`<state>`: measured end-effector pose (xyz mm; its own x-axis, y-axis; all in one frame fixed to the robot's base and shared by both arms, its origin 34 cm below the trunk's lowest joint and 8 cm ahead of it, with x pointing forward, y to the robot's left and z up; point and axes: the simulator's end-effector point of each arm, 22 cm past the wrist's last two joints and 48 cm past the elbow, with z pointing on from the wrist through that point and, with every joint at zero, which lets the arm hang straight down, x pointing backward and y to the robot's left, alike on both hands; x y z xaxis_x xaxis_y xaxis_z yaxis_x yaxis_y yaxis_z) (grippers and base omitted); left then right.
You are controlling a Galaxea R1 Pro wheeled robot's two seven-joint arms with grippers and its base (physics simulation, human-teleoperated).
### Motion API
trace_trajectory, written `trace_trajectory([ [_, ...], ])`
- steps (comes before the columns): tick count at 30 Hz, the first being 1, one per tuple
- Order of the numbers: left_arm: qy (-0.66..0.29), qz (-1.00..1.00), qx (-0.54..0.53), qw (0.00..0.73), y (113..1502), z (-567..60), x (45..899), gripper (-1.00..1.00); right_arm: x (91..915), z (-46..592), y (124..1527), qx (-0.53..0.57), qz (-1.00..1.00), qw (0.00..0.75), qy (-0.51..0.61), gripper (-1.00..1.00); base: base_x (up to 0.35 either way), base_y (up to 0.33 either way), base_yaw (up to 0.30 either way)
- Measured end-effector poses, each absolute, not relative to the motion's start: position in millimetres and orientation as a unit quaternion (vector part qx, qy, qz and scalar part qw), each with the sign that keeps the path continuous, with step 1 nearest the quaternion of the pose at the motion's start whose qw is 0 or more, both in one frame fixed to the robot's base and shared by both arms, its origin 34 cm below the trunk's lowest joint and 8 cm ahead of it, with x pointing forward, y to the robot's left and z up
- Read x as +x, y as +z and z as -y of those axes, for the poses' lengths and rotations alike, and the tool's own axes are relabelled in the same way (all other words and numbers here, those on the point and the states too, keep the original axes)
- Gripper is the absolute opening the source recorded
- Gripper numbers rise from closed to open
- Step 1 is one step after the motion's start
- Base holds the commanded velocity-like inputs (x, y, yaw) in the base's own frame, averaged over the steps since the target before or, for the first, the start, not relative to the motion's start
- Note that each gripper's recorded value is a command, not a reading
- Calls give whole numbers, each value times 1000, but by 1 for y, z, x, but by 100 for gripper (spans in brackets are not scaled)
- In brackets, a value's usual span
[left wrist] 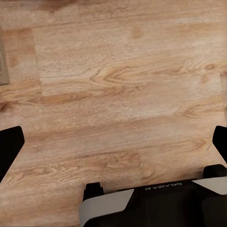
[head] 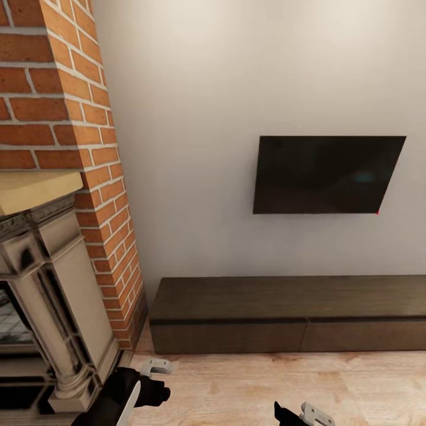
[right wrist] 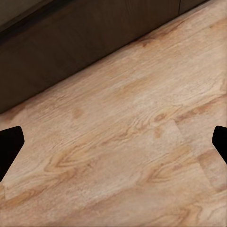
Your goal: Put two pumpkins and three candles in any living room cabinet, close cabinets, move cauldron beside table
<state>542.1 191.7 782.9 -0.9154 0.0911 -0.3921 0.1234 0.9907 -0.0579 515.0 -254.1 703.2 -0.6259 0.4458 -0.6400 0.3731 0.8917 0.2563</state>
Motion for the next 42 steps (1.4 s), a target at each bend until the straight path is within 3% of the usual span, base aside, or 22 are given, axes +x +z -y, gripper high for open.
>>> trace_trajectory([
  [8, -105, -969, 52, 215, 807, -184, 554, 100, 468, 265, 654, 239, -909, 341, 16, 100, 0, 0, 0],
  [19, -187, -945, 53, 264, 850, -180, 575, 100, 480, 273, 653, 243, -889, 388, 9, 100, 0, 0, 0],
  [25, -198, -942, 56, 266, 846, -170, 576, 100, 493, 250, 653, 254, -876, 402, 87, 100, 0, 0, 0],
  [29, -200, -941, 56, 267, 842, -168, 577, 100, 506, 240, 660, 355, -825, 397, 188, 100, 0, 0, 0],
  [34, -202, -941, 64, 264, 835, -161, 575, 100, 543, 277, 694, 446, -742, 409, 290, 100, 0, 0, 0],
  [42, -203, -941, 72, 261, 822, -156, 573, 100, 568, 303, 711, 490, -682, 446, 309, 100, 0, 0, 0],
])
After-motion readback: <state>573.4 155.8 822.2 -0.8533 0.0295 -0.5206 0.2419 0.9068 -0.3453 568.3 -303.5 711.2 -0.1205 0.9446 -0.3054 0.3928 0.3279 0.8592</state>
